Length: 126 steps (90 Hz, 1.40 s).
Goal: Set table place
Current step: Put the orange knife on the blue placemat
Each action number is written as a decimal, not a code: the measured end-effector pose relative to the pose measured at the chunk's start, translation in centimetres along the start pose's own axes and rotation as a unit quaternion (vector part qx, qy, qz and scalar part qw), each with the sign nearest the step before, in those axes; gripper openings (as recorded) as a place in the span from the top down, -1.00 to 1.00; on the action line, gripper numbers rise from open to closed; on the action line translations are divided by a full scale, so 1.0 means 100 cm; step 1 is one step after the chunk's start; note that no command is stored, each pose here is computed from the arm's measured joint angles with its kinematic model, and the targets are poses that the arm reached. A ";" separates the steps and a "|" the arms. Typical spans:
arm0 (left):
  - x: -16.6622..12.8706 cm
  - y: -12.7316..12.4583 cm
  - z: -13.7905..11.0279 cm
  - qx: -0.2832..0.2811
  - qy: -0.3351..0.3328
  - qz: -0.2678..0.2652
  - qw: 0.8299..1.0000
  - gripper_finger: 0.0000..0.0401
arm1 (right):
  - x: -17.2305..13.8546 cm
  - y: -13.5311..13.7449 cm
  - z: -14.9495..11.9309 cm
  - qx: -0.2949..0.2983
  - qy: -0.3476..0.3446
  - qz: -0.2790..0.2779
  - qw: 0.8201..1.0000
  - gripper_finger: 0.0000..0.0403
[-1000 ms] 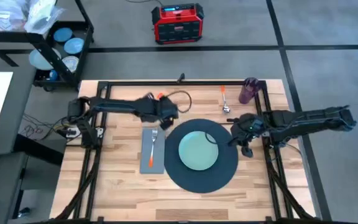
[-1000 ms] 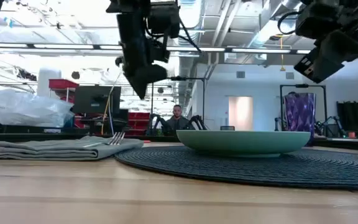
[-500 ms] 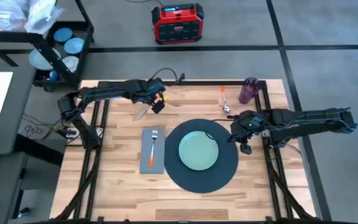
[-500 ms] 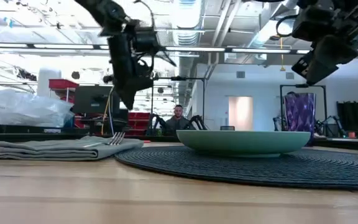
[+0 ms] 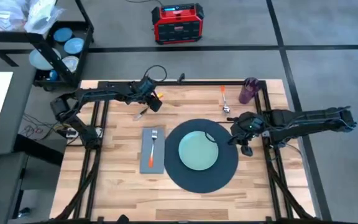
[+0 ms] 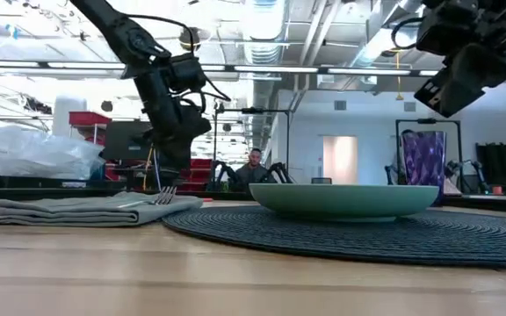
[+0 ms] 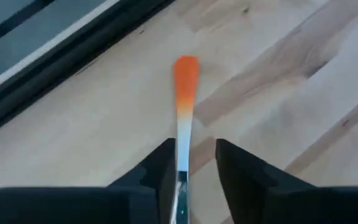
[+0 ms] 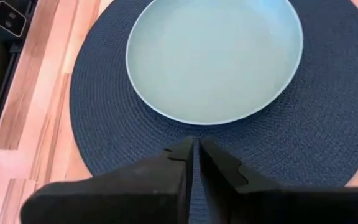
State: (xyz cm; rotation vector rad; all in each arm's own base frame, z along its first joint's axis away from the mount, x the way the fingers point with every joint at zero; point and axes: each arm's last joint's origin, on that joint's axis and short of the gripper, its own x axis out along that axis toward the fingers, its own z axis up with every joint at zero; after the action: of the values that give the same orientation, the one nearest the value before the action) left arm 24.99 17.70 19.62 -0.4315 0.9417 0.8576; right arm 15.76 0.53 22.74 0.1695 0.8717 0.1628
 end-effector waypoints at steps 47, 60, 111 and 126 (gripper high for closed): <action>0.035 0.013 -0.013 -0.012 0.098 -0.013 0.995 0.42 | 0.000 -0.002 0.000 0.005 -0.001 -0.003 1.000 0.92; 0.039 0.012 -0.006 -0.014 0.084 -0.021 0.996 0.42 | 0.000 -0.002 0.000 0.006 -0.001 -0.003 1.000 0.92; 0.071 0.008 -0.010 -0.014 0.141 -0.022 0.990 0.53 | 0.001 0.004 -0.001 0.009 0.004 0.013 1.000 0.92; 0.066 0.007 0.000 0.001 0.148 -0.028 0.989 0.93 | 0.001 0.004 0.000 0.012 -0.001 0.014 1.000 0.92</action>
State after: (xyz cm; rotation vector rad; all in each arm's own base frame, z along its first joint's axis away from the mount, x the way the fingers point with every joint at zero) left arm 26.47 21.11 14.08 -0.5913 1.1970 0.7526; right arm 15.81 0.98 22.81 0.2042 0.8695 0.1781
